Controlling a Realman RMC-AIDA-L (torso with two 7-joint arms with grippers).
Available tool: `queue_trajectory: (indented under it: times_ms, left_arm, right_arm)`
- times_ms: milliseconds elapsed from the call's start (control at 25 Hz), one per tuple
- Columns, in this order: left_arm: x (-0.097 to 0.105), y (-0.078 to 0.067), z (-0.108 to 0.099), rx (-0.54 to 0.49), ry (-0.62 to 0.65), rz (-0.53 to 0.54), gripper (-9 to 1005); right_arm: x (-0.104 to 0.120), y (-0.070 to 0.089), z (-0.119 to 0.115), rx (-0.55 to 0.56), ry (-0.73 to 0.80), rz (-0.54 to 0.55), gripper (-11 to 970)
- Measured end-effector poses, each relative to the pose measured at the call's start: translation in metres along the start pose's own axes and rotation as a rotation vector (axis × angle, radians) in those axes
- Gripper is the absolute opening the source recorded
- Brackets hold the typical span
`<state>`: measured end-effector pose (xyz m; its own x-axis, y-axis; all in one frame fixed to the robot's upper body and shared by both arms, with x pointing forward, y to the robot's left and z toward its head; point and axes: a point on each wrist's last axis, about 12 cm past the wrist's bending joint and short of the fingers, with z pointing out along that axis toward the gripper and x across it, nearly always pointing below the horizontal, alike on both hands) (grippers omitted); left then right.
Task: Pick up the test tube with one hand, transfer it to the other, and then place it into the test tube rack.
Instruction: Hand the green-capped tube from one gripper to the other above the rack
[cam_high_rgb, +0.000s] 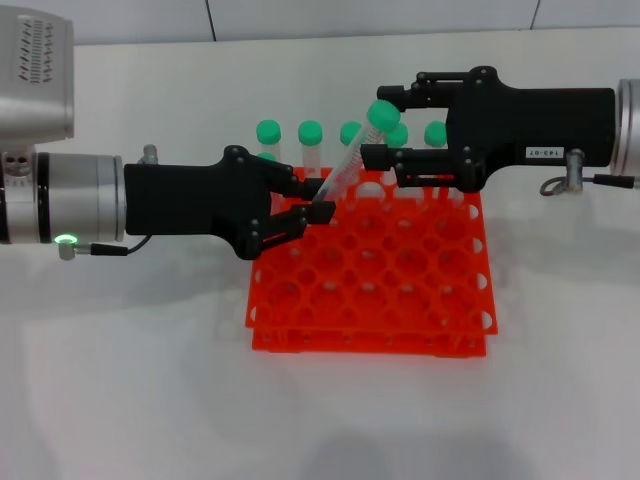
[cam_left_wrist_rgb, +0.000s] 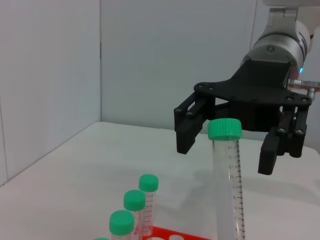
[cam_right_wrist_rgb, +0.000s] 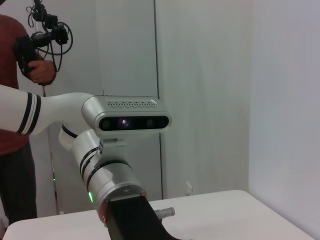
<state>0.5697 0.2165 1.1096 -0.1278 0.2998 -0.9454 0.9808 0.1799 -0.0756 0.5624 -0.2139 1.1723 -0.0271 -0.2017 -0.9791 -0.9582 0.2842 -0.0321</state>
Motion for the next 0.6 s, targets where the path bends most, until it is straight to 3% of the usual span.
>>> queue_trajectory:
  times_ms: [600]
  left_arm:
    - [0.0000, -0.0002, 0.0002, 0.001, 0.001, 0.000, 200]
  right_arm:
    - [-0.0033, -0.0025, 0.0034, 0.003, -0.002, -0.009, 561]
